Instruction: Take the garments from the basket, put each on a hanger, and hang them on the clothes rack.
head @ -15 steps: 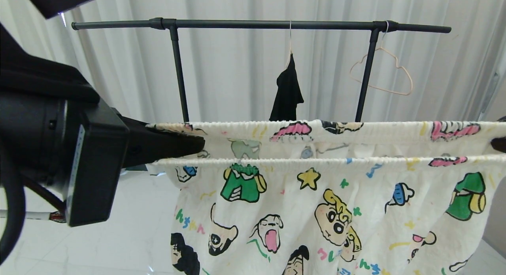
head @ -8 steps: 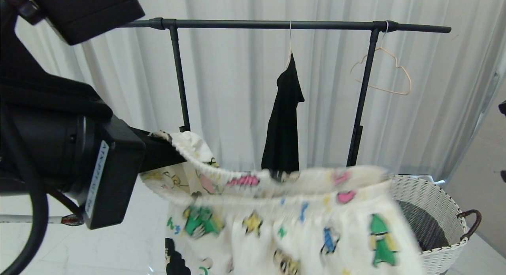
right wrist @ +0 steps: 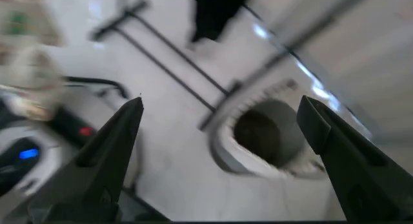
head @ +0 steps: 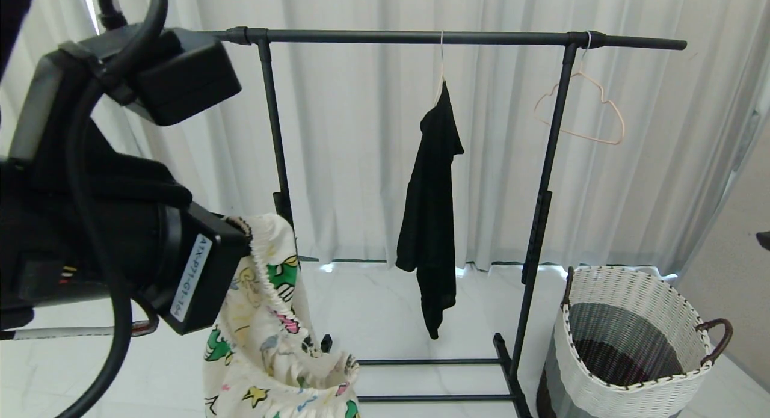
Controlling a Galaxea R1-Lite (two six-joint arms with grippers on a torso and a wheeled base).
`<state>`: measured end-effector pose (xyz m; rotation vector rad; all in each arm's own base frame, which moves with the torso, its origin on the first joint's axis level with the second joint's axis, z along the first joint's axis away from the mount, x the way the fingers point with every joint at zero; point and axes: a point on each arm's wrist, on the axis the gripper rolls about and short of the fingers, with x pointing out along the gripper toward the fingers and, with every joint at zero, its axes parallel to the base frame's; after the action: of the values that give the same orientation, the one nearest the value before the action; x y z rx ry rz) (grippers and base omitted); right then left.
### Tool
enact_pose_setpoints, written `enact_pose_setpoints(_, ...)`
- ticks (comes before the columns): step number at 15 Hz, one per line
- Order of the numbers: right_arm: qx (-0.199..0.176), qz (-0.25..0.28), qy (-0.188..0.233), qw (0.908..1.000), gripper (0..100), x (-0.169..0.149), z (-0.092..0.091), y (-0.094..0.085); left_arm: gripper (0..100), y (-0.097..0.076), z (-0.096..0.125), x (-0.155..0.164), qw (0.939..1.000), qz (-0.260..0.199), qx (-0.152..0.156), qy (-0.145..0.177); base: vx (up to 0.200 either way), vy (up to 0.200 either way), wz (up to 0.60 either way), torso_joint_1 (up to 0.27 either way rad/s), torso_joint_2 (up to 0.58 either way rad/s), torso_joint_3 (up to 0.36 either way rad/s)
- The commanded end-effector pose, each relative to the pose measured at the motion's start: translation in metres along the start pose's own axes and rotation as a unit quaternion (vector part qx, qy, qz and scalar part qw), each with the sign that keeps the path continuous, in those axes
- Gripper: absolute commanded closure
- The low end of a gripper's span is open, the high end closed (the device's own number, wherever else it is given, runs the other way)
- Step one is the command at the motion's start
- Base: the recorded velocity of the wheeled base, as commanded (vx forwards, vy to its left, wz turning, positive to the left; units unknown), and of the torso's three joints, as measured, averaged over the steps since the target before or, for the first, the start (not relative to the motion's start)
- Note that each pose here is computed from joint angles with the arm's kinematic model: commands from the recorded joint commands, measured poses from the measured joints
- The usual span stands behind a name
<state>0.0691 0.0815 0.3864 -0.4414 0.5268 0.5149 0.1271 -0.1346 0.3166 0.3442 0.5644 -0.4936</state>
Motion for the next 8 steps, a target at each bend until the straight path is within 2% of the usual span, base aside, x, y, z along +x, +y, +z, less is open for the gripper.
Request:
enact_pose_setpoints(1,0.055,-0.144,0.06,0.9862,0,-0.01,-0.036,-0.026,100,0.028,-0.033,-0.016,0.997,0.066,-0.036,0.016,0.0,0.0,0.0,0.0,0.0,0.0)
enact_pose_setpoints(2,0.07,-0.162,0.069,0.9818,0,-0.013,-0.043,-0.029,100,0.033,-0.042,-0.017,0.995,0.085,-0.045,0.024,0.0,0.0,0.0,0.0,0.0,0.0)
enact_pose_setpoints(3,0.099,-0.203,0.099,0.9691,0,-0.014,-0.059,-0.033,100,0.046,-0.068,-0.022,0.986,0.142,-0.072,0.049,0.0,0.0,0.0,0.0,0.0,0.0)
enact_pose_setpoints(4,0.113,-0.22,0.111,0.9625,0,-0.016,-0.069,-0.033,100,0.053,-0.081,-0.02,0.9765,0.183,-0.087,0.072,0.0,0.0,0.0,0.0,0.0,0.0)
enact_pose_setpoints(6,0.132,-0.23,0.12,0.9568,0,-0.011,-0.083,-0.031,100,0.058,-0.1,-0.02,0.9629,0.23,-0.104,0.095,0.0,0.0,0.0,0.0,0.0,0.0)
enact_pose_setpoints(8,0.15,-0.217,0.105,0.9588,0,-0.004,-0.09,-0.029,100,0.059,-0.11,-0.021,0.9597,0.239,-0.111,0.099,0.0,0.0,0.0,0.0,0.0,0.0)
